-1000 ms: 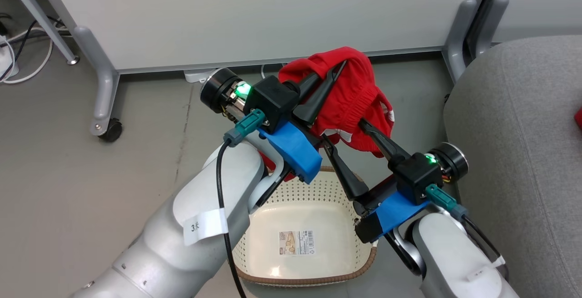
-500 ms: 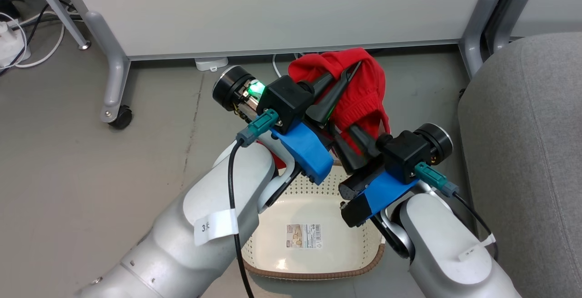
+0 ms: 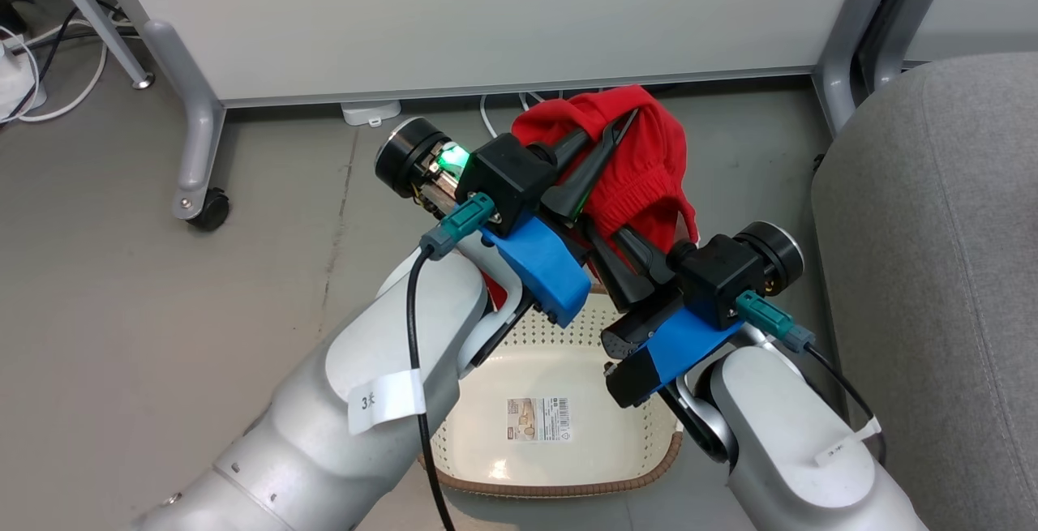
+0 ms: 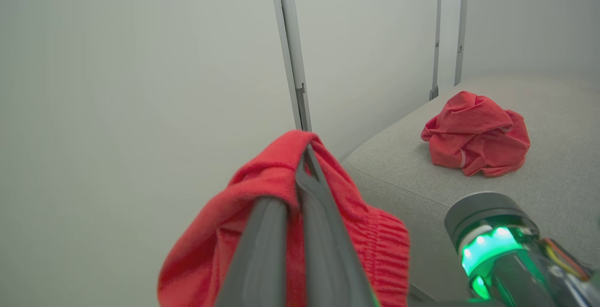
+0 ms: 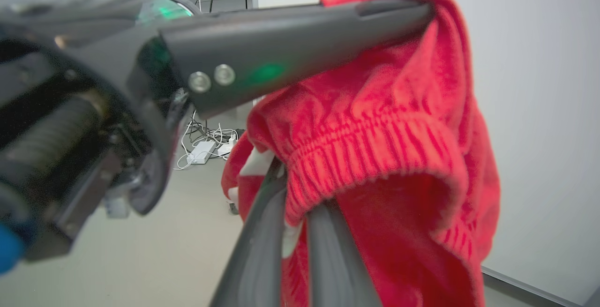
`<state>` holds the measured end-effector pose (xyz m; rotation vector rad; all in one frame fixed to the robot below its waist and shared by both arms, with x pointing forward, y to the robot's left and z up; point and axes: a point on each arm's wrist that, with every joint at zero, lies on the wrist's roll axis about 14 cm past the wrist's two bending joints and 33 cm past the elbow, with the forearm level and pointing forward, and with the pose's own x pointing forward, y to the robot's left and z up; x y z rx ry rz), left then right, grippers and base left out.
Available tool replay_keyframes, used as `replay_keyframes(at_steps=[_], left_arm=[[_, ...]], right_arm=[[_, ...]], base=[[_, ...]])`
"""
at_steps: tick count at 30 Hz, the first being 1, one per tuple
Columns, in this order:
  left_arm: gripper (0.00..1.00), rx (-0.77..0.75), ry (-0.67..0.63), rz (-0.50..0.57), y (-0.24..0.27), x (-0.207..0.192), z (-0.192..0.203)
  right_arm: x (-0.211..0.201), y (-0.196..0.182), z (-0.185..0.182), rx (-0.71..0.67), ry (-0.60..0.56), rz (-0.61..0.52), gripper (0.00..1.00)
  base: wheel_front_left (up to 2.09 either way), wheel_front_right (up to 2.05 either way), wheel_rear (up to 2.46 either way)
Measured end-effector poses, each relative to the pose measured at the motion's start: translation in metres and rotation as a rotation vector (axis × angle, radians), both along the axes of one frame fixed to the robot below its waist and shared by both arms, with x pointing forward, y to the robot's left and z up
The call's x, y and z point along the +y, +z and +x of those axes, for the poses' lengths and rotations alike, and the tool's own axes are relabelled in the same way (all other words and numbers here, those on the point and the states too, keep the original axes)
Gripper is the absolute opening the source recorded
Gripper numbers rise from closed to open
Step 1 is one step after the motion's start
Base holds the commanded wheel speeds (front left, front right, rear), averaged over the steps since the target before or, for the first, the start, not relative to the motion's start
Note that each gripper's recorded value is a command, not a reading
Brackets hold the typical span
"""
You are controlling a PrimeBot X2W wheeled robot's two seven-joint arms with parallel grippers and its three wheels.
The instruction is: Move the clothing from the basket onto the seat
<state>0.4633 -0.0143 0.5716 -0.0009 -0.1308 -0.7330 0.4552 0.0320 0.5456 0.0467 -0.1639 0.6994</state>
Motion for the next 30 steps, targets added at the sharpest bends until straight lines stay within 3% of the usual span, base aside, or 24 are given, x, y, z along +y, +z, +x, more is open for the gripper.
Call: replay_keyframes(at_steps=[1,18,30], left_arm=[[1.00,-0.002,0.001,0.006,-0.001,0.000,0.000],[1.00,-0.025,-0.006,0.019,0.002,-0.006,0.005],[1.00,-0.018,-0.081,0.016,-0.010,-0.033,0.001]], right_arm=[[0.000,0.000,0.000,0.000,-0.001,0.000,0.00],[-0.027,-0.003,0.010,0.013,-0.086,0.008,0.00],[-0.088,0.004,0.024,-0.014,-0.259,0.006,0.00]], base=[[0.00,0.00,0.00],[0.00,0.00,0.00],[0.00,0.00,0.00]])
